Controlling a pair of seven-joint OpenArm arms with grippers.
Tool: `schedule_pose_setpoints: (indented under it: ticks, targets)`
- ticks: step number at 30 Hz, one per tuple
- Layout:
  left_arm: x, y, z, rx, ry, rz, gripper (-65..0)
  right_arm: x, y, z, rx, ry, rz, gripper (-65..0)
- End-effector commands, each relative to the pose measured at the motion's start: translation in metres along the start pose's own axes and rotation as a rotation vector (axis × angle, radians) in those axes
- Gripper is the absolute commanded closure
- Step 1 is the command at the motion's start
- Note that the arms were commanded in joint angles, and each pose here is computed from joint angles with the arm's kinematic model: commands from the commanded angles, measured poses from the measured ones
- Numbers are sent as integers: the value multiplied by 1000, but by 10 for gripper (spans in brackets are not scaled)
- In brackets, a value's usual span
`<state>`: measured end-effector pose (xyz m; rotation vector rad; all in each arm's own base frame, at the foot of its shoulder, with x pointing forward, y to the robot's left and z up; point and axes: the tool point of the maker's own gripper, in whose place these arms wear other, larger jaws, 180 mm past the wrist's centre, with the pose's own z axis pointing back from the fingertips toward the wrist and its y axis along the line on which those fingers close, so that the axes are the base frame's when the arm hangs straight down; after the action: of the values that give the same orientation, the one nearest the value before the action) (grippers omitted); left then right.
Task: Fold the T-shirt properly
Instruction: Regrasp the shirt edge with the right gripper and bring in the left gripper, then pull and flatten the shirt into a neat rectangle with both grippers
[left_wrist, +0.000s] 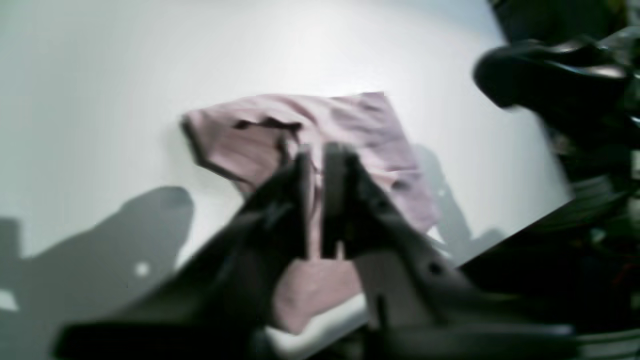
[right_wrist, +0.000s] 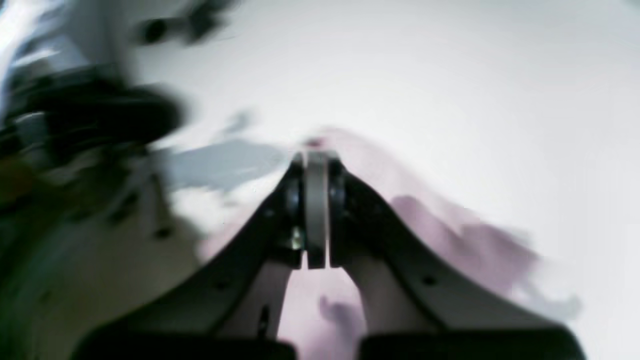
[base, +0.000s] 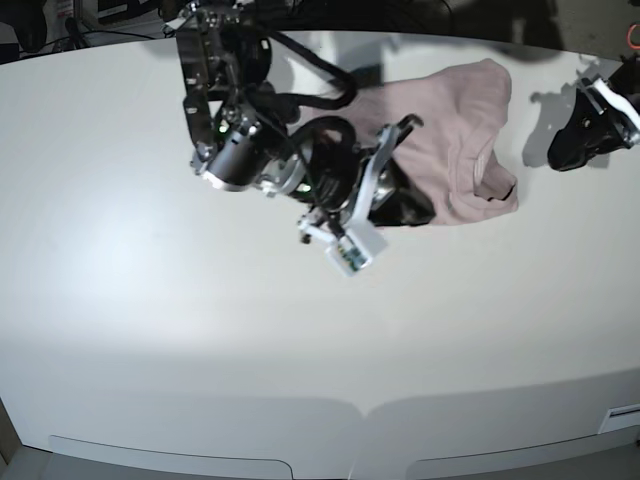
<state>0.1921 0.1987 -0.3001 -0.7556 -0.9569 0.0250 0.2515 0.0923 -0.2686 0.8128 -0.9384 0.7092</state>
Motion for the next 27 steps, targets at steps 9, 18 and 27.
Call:
schedule_pose_setpoints:
  ticks: [9, 18, 27]
  targets:
    - [-44, -50, -30, -146, 19, 162, 0, -19, -42, -19, -35, 57, -36, 0]
    - [-114, -67, -59, -89, 181, 83, 0, -44, -76, -45, -46, 162, -92, 0]
    - [-158, -3, -56, 117, 220, 19, 0, -101, -107, -31, -140, 303, -83, 0]
